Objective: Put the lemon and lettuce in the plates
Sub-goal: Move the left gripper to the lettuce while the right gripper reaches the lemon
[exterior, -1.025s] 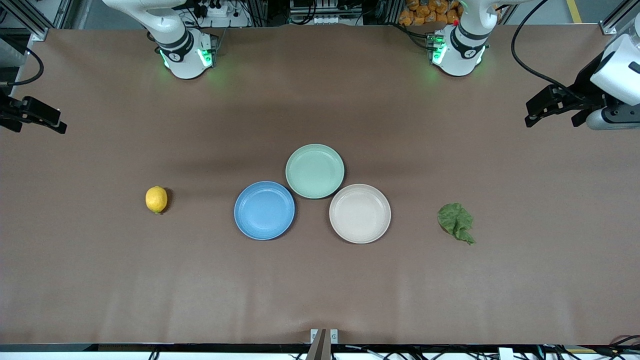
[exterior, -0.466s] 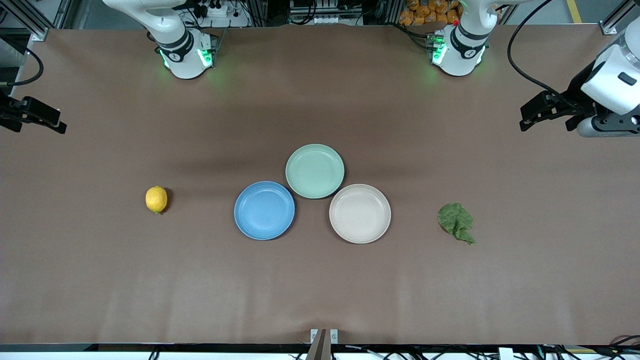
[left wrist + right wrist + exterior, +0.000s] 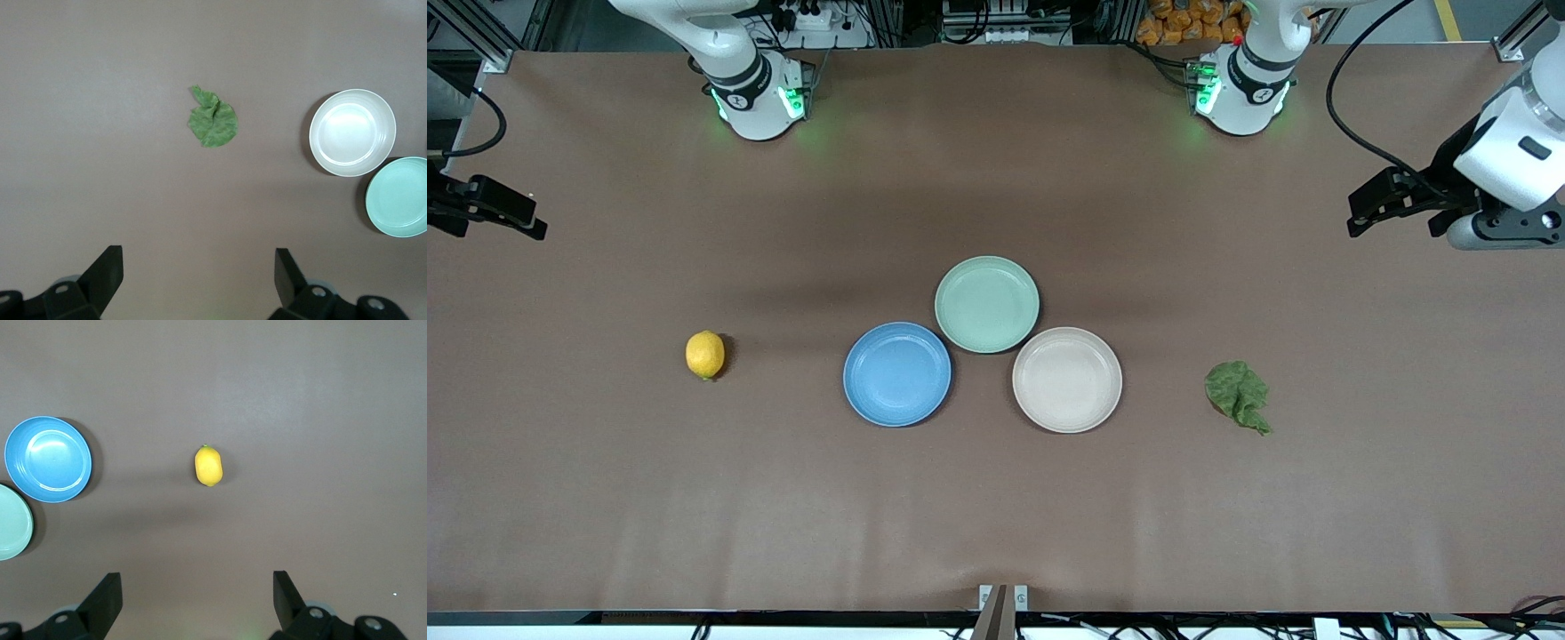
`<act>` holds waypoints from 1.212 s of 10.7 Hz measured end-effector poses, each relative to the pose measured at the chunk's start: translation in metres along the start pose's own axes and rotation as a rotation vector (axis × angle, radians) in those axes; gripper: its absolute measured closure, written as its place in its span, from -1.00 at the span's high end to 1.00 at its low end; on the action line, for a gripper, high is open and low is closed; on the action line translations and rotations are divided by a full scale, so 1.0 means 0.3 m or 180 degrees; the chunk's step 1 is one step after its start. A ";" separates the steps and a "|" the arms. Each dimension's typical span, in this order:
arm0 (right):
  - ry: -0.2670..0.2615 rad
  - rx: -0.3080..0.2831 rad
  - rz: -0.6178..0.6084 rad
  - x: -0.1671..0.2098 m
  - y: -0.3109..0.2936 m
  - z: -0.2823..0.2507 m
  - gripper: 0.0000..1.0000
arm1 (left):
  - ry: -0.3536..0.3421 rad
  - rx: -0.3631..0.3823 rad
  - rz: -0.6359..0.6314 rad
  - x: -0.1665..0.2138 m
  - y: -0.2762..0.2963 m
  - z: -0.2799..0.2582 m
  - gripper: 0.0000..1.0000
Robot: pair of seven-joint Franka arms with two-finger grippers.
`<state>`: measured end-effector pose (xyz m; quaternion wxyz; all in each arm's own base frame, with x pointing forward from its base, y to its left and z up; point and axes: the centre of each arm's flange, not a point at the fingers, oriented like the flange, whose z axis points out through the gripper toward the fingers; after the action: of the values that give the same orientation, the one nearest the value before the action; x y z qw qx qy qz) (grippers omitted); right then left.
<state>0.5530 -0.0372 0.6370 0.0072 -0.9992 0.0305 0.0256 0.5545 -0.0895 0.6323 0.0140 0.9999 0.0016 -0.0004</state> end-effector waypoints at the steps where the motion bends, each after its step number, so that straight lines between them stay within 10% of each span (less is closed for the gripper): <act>1: -0.0001 0.0000 0.0003 0.000 0.001 0.001 1.00 | -0.0011 -0.0001 0.0009 0.007 0.006 0.012 1.00; 13: -0.0177 -0.0018 0.0013 0.054 0.000 0.098 1.00 | -0.0305 -0.0043 0.0159 0.216 0.123 0.431 1.00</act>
<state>0.5677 -0.0378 0.6068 0.0051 -0.9980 0.0323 0.0535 0.6192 -0.1299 0.5041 0.0208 0.9983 -0.0241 -0.0479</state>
